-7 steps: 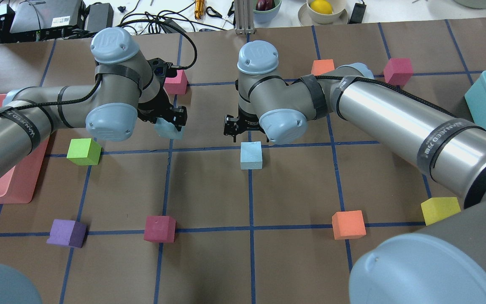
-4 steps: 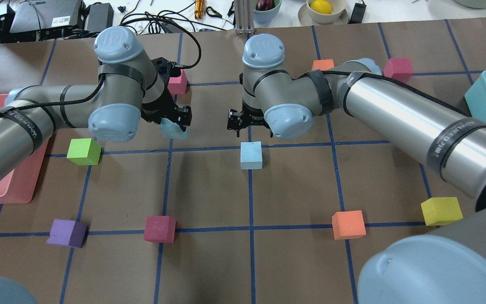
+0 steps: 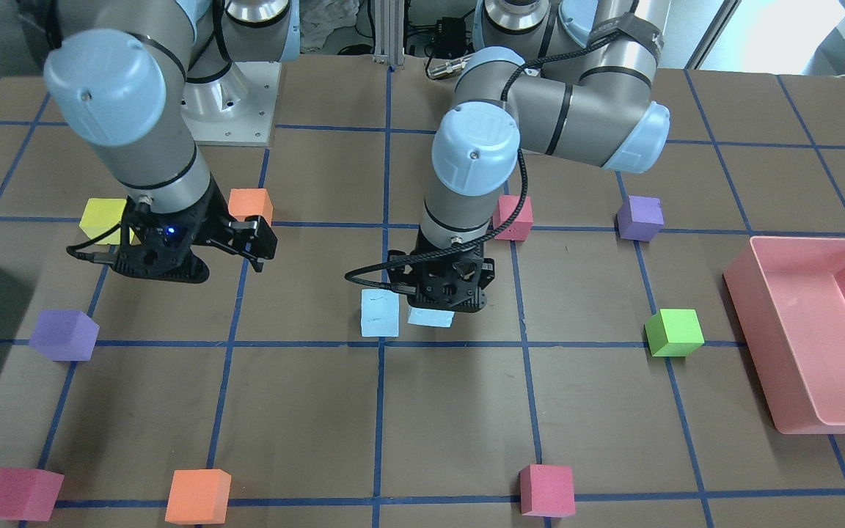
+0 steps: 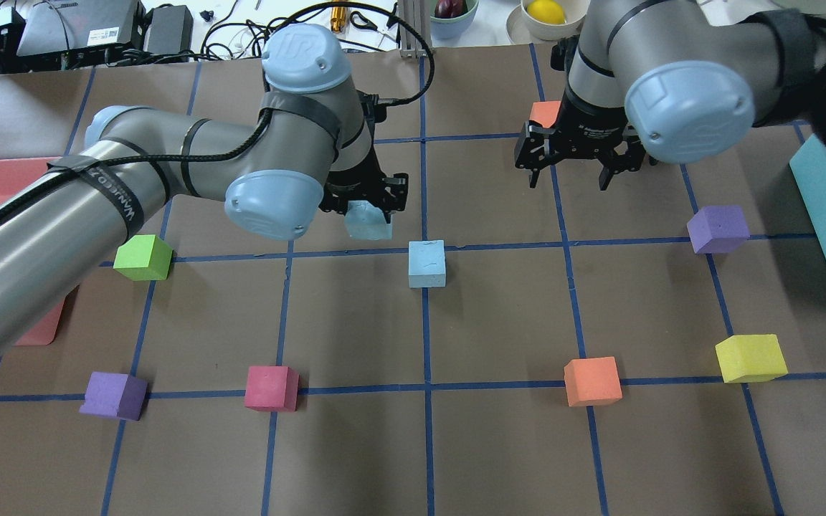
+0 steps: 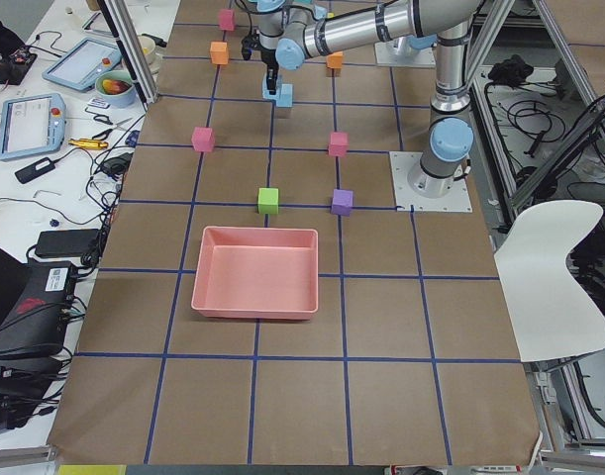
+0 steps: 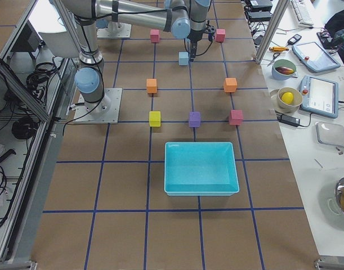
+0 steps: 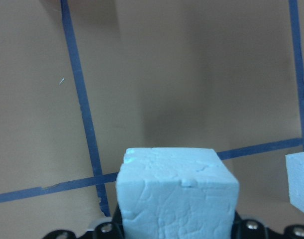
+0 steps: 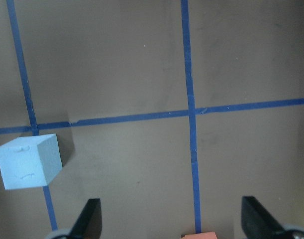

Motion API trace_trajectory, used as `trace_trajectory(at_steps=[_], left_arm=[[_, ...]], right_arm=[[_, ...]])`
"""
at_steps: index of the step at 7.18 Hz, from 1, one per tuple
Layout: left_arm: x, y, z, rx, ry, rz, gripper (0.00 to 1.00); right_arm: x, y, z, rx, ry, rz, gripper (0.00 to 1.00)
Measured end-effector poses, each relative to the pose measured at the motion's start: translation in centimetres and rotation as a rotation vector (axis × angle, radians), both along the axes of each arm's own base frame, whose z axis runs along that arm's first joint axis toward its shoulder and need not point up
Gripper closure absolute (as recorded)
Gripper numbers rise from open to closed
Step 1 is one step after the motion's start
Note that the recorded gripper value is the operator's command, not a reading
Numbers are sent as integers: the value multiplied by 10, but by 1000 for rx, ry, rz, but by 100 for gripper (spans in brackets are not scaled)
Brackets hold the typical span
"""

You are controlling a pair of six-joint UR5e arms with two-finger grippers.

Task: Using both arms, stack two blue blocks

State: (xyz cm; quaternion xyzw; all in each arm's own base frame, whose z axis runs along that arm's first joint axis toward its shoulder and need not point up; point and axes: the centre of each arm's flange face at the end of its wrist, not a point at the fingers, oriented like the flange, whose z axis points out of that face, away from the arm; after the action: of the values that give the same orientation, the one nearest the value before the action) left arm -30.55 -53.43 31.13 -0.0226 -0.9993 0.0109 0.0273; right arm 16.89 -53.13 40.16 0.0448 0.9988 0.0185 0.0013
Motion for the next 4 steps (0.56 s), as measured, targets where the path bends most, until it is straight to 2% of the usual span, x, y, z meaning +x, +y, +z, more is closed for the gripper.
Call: trace_trajectory(at_steps=[2, 3, 4], left_arm=[[-31, 4, -9, 23, -5, 50, 100], [-42, 6, -16, 30, -8, 52, 100], [-50, 9, -22, 35, -10, 52, 100]], right_arm=[[-6, 30, 45, -22, 2, 28, 0], [-11, 35, 54, -9, 2, 58, 0], [-23, 34, 60, -5, 1, 51, 0]])
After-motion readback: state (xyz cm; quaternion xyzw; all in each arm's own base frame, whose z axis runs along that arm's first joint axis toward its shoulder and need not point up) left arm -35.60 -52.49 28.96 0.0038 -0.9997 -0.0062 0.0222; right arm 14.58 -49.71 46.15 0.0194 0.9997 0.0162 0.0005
